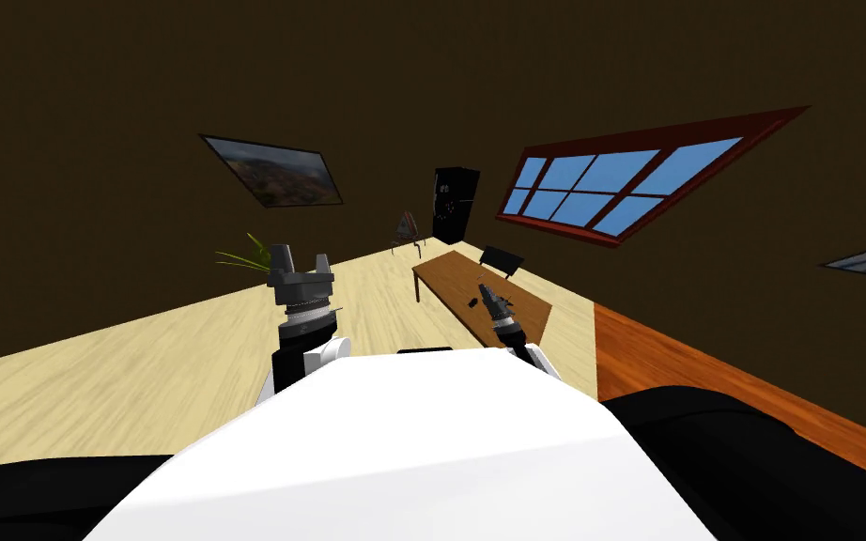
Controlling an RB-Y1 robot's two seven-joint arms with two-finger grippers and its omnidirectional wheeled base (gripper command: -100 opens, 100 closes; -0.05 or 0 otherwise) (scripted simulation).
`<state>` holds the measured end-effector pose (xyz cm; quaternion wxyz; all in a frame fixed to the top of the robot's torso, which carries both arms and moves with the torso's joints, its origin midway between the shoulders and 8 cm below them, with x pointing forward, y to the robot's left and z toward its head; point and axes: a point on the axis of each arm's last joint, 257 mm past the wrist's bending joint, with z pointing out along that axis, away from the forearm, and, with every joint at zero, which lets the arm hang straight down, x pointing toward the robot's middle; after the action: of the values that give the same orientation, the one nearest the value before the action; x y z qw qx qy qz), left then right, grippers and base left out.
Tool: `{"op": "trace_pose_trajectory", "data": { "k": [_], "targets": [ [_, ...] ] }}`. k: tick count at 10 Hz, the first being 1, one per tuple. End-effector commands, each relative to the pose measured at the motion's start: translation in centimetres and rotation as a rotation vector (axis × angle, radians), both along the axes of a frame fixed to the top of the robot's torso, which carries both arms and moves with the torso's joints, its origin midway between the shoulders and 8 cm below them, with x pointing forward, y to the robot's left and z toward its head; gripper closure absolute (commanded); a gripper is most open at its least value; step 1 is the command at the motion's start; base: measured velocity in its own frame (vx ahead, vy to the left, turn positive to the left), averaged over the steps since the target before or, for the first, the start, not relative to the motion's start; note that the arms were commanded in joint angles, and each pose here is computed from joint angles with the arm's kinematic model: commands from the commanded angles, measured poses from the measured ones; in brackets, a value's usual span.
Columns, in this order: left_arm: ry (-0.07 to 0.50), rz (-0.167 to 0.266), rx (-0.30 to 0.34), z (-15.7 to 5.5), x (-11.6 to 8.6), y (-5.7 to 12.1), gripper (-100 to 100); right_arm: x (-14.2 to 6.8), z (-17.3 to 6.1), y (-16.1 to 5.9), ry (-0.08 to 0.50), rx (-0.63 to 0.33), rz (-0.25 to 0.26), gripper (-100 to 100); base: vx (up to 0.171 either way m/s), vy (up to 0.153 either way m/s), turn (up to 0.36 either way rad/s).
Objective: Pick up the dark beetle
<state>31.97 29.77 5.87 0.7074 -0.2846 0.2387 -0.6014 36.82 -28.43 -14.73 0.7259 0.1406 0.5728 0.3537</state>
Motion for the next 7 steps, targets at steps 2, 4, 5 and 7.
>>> {"op": "trace_pose_trajectory", "data": {
  "k": [2,4,5,7],
  "targets": [
    [0.0,0.0,0.0,0.0,0.0,0.0,0,0.3,-3.1,-0.4,0.06,-0.108,0.0,-100,-0.005,0.0,0.176],
    [0.0,0.0,0.0,0.0,0.0,0.0,0,0.1,-5.9,-1.0,0.109,-0.205,0.006,-100,-0.003,-0.001,0.188],
    [0.0,0.0,0.0,0.0,0.0,0.0,0,-0.1,-7.4,-1.3,0.133,-0.289,0.019,-100,0.001,0.0,0.198],
    [0.0,0.0,0.0,0.0,0.0,0.0,0,-0.4,-9.8,-1.8,0.172,-0.39,0.035,-100,0.004,-0.001,0.2]
  ]
}}
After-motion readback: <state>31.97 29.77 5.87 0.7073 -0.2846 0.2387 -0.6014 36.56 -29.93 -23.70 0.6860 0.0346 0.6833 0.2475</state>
